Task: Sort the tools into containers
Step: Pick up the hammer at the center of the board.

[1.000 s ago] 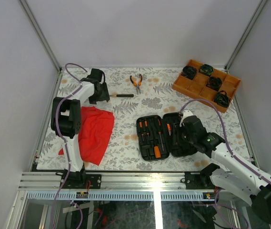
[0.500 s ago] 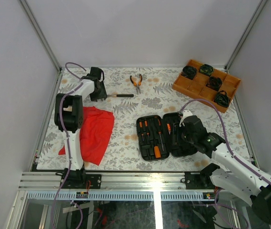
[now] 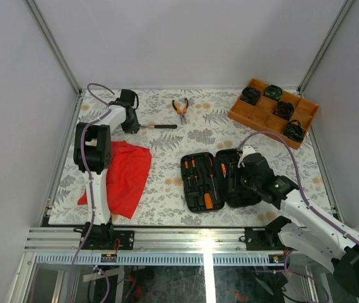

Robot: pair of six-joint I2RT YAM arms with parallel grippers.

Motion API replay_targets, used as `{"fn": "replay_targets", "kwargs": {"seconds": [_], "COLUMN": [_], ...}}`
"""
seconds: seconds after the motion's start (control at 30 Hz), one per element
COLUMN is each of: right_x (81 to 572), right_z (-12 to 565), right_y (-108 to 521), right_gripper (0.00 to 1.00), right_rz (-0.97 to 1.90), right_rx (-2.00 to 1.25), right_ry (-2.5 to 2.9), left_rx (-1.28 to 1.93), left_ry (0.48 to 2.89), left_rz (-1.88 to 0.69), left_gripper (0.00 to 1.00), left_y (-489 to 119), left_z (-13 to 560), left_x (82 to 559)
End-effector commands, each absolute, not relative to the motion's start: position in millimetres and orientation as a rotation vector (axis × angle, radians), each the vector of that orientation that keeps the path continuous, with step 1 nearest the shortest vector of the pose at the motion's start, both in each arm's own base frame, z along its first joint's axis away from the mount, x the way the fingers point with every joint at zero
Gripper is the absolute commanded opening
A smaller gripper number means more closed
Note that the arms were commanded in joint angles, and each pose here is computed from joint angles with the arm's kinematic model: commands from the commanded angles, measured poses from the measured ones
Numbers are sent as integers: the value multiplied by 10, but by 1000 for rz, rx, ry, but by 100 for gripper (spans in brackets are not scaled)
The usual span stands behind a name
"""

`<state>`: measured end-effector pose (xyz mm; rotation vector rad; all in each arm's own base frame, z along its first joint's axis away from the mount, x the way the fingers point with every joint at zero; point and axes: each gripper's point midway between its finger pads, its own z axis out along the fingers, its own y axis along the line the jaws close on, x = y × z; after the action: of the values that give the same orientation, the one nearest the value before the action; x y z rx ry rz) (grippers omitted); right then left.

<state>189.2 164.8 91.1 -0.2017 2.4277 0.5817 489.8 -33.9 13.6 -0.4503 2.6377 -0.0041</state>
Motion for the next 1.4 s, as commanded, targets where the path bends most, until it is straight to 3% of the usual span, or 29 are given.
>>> {"fn": "replay_targets", "kwargs": {"seconds": [0.0,0.23,0.67,1.13,1.37], "right_x": [1902,1902,1959,2068,2110], "right_z": [1029,1068,1264,1874,2204], "right_y": [1741,1719,1627,1390,1381], "right_gripper": [53,53,53,57,62], "right_rz": [639,632,590,537,592], "right_rx": [-219,-212,-168,-42,-4], "right_ry": [2393,2384,2325,2115,1976], "left_rx": [-486,-500,-469,-331,-189], "left_ry": [2589,2540,2326,2033,1952], "left_rz": [0,-57,-315,-446,-507], "left_gripper": [18,0,0,0,0], "left_y": [-271,-325,-629,-888,-1136], "left_z": [110,279,1250,2505,2701], "left_x": [5040,5053,4907,4057,3517]}}
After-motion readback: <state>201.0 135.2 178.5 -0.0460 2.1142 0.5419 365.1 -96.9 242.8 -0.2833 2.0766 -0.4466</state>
